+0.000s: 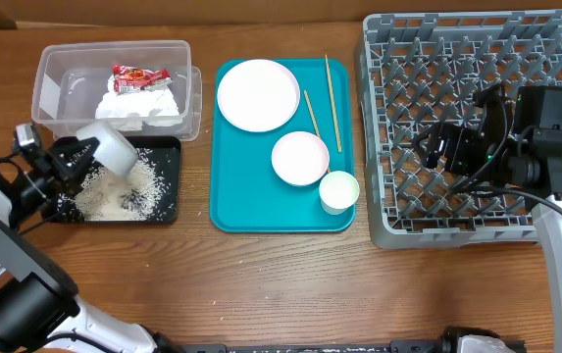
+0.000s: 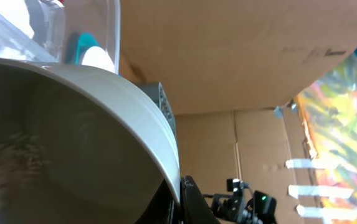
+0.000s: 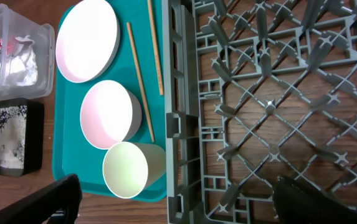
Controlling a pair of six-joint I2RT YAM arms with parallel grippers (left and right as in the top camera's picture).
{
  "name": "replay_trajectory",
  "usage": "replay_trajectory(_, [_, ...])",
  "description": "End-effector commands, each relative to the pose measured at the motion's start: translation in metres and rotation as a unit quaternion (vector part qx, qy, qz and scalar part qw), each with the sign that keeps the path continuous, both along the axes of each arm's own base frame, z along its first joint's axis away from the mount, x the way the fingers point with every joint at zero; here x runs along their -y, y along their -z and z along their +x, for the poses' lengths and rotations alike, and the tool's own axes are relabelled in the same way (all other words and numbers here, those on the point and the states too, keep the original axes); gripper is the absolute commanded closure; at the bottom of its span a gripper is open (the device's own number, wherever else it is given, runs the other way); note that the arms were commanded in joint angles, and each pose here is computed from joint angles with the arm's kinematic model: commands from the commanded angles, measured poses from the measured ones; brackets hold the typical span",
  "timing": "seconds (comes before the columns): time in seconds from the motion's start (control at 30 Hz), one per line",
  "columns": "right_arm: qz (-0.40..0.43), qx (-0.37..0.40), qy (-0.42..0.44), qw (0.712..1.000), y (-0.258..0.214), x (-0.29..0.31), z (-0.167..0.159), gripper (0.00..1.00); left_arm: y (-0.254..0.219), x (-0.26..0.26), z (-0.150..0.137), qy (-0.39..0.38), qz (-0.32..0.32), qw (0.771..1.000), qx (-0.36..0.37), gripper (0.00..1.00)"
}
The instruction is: Sort waste into correct bins and load items into the dishwasher
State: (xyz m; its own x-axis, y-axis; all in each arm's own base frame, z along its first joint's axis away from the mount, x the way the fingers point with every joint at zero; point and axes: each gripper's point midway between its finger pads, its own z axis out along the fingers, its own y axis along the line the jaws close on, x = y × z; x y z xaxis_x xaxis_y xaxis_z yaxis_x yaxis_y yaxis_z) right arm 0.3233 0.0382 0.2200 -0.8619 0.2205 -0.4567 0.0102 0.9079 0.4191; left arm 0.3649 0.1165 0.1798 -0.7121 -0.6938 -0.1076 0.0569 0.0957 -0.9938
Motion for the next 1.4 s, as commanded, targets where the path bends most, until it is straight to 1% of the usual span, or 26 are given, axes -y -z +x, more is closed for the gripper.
replay_trajectory(0.0, [0.004, 0.012, 0.0, 1.0, -0.009, -0.001, 0.002, 0.0, -0.006, -0.006, -0.002, -0.007, -0.03, 1.0, -0.003, 0.96])
replay_trajectory(0.1, [0.004, 0.011, 0.0, 1.0, -0.009, -0.001, 0.002, 0.0, -0.006, -0.007, -0.001, -0.008, -0.027, 1.0, 0.0, 0.96])
replay_trajectory(0.13, [0.004, 0.011, 0.0, 1.0, -0.009, -0.001, 0.002, 0.0, -0.005, -0.008, 0.0, -0.008, -0.016, 1.0, 0.008, 0.96])
replay_trajectory(0.17, [0.004, 0.011, 0.0, 1.0, -0.009, -0.001, 0.002, 0.0, 0.001, -0.011, 0.003, -0.009, 0.012, 1.0, 0.011, 0.96])
replay_trajectory(0.2, [0.004, 0.011, 0.0, 1.0, -0.009, -0.001, 0.002, 0.0, 0.012, -0.015, 0.006, -0.015, 0.035, 0.999, -0.011, 0.96])
replay_trajectory(0.23, [0.004, 0.012, 0.0, 1.0, -0.009, -0.001, 0.002, 0.0, 0.023, -0.018, 0.007, -0.023, 0.037, 0.997, -0.057, 0.96])
replay_trajectory(0.27, [0.004, 0.013, 0.0, 1.0, -0.009, -0.001, 0.003, 0.0, 0.022, -0.018, 0.007, -0.024, 0.024, 0.997, -0.066, 0.96])
replay_trajectory(0.33, [0.004, 0.012, 0.0, 1.0, -0.009, -0.001, 0.002, 0.0, 0.0, -0.011, 0.006, -0.007, -0.007, 1.0, -0.006, 0.96])
replay_trajectory(0.37, [0.004, 0.012, 0.0, 1.0, -0.009, -0.001, 0.002, 0.0, -0.007, -0.008, 0.006, 0.0, -0.019, 1.0, 0.01, 0.96])
replay_trajectory(0.43, [0.004, 0.012, 0.0, 1.0, -0.009, -0.001, 0.002, 0.0, -0.009, -0.005, 0.01, 0.006, -0.01, 1.0, 0.018, 0.96])
replay_trajectory(0.5, [0.004, 0.013, 0.0, 1.0, -0.01, -0.001, 0.003, 0.0, -0.009, -0.004, 0.011, 0.008, -0.023, 1.0, 0.004, 0.96])
replay_trajectory(0.7, [0.004, 0.013, 0.0, 1.0, -0.009, -0.001, 0.003, 0.0, -0.013, 0.001, 0.012, 0.015, -0.031, 0.999, -0.003, 0.96])
replay_trajectory(0.77, [0.004, 0.013, 0.0, 1.0, -0.009, -0.001, 0.003, 0.0, -0.019, 0.013, 0.013, 0.027, -0.011, 1.0, 0.011, 0.96])
replay_trajectory(0.83, [0.004, 0.013, 0.0, 1.0, -0.01, -0.001, 0.003, 0.0, -0.022, 0.028, 0.016, 0.041, 0.022, 0.999, 0.01, 0.96])
replay_trajectory(0.93, [0.004, 0.011, 0.0, 1.0, -0.009, -0.001, 0.002, 0.0, -0.025, 0.064, 0.022, 0.069, 0.102, 0.992, -0.001, 0.96])
replay_trajectory(1.03, [0.004, 0.009, 0.0, 1.0, -0.009, -0.001, 0.001, 0.0, -0.021, 0.107, 0.026, 0.099, 0.205, 0.974, -0.015, 0.96])
replay_trajectory(1.13, [0.004, 0.009, 0.0, 1.0, -0.009, -0.001, 0.001, 0.0, -0.004, 0.151, 0.027, 0.136, 0.325, 0.935, -0.023, 0.96])
replay_trajectory(1.17, [0.004, 0.009, 0.0, 1.0, -0.009, -0.001, 0.001, 0.0, 0.008, 0.163, 0.026, 0.146, 0.37, 0.917, -0.038, 0.96])
replay_trajectory(1.23, [0.004, 0.009, 0.0, 1.0, -0.009, -0.001, 0.001, 0.0, 0.03, 0.182, 0.021, 0.166, 0.438, 0.881, -0.069, 0.96])
replay_trajectory(1.27, [0.004, 0.009, 0.0, 1.0, -0.008, -0.001, 0.001, 0.0, 0.044, 0.192, 0.016, 0.182, 0.474, 0.857, -0.084, 0.96])
replay_trajectory(1.37, [0.004, 0.008, 0.0, 1.0, -0.008, -0.001, 0.001, 0.0, 0.075, 0.217, -0.001, 0.227, 0.546, 0.798, -0.114, 0.96])
